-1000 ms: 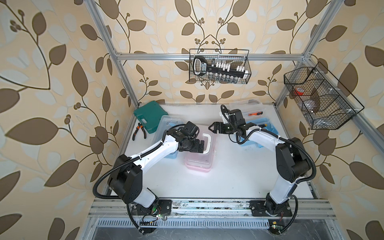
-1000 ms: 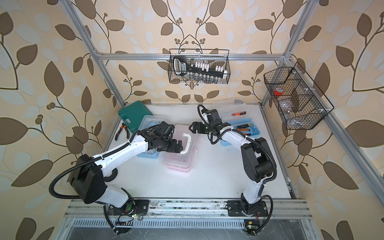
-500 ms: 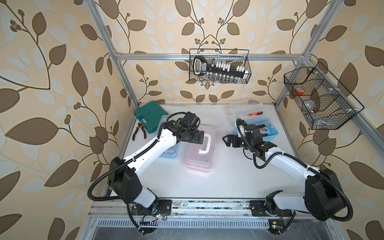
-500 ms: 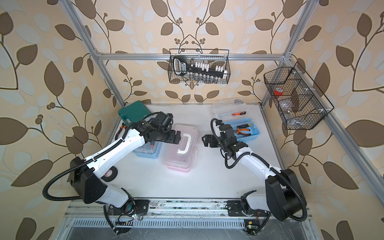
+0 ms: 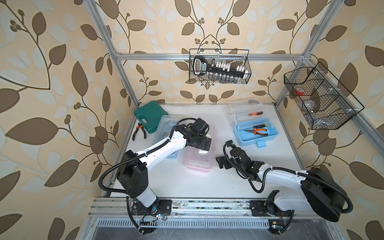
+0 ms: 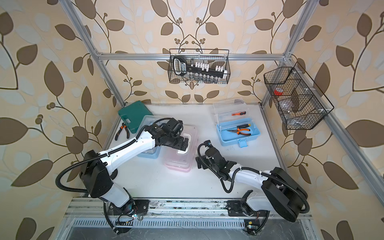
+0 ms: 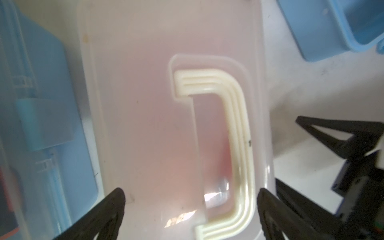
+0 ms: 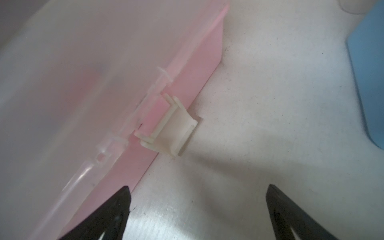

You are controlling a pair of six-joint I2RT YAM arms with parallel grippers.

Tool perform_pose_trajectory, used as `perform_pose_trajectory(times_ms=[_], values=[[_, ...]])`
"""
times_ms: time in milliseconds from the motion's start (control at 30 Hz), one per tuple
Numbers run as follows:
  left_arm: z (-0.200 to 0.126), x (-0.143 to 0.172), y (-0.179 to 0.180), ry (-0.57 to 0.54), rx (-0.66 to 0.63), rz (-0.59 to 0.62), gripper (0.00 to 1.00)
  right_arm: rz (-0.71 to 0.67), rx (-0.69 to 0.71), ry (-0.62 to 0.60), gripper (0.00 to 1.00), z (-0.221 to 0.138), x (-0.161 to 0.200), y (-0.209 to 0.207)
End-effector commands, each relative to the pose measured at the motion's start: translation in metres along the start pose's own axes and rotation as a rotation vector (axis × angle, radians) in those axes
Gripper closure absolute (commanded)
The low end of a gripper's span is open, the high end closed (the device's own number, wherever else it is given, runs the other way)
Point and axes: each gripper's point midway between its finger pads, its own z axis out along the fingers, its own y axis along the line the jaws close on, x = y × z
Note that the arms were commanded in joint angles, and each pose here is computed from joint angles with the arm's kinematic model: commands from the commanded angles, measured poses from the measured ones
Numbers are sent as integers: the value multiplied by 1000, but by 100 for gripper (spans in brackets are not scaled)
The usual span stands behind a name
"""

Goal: Close toolboxes
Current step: Fasten the toolbox latch on the toolbox.

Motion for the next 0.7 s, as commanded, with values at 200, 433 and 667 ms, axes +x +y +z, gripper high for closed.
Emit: perform_pose_trajectory(times_ms=[200,433,667], values=[[21,27,8,72,-11,-31,1,-1,32,-71,2,19,-4,14],[23,35,9,82,-6,-36,1,8,69,-136,2,29,-12,14],[24,38,10,85,1,-39,1,14,138,-168,1,37,-13,3]])
